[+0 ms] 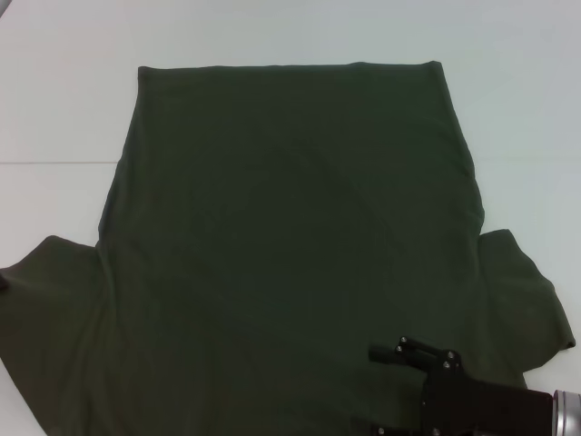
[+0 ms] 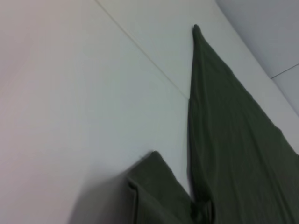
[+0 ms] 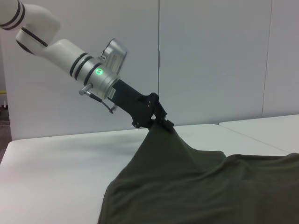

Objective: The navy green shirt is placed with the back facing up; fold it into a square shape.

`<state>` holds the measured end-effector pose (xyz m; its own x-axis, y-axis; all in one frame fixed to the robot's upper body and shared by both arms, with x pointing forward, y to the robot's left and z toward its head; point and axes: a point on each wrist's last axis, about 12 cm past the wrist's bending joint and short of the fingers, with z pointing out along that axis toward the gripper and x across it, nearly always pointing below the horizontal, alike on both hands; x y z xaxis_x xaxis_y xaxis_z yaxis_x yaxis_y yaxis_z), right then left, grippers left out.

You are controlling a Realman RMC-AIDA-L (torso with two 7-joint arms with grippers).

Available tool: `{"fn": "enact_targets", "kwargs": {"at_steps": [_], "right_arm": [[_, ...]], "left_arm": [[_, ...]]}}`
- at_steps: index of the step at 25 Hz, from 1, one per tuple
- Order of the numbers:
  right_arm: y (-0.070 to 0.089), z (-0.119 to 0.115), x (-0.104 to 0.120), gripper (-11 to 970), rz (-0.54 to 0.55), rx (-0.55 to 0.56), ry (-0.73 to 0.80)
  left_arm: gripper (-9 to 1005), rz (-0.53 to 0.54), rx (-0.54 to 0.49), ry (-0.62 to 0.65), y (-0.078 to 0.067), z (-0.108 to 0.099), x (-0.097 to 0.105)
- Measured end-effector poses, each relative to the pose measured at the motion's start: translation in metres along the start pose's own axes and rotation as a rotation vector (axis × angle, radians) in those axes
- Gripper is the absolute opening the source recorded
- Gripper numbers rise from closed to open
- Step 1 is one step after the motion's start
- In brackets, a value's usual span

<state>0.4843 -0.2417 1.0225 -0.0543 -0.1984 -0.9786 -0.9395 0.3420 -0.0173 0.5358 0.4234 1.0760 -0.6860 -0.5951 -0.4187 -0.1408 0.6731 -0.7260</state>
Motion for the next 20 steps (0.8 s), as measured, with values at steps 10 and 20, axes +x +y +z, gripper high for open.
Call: {"fn": "enact_targets", "kwargs": {"at_steps": [10,20], "right_arm": [[-0.001,-0.001,-0.001,896,0.006,0.021,-0.015],[-0.003,0.002,-0.004,897,0.000,0.015,-0.024]], "left_arm": [[38,-0.036,0.025,-0.111,0.012,-0.026,-0.006],[38,-0.025,0.022,-0.087,0.010,-0.020,-0.002]]}}
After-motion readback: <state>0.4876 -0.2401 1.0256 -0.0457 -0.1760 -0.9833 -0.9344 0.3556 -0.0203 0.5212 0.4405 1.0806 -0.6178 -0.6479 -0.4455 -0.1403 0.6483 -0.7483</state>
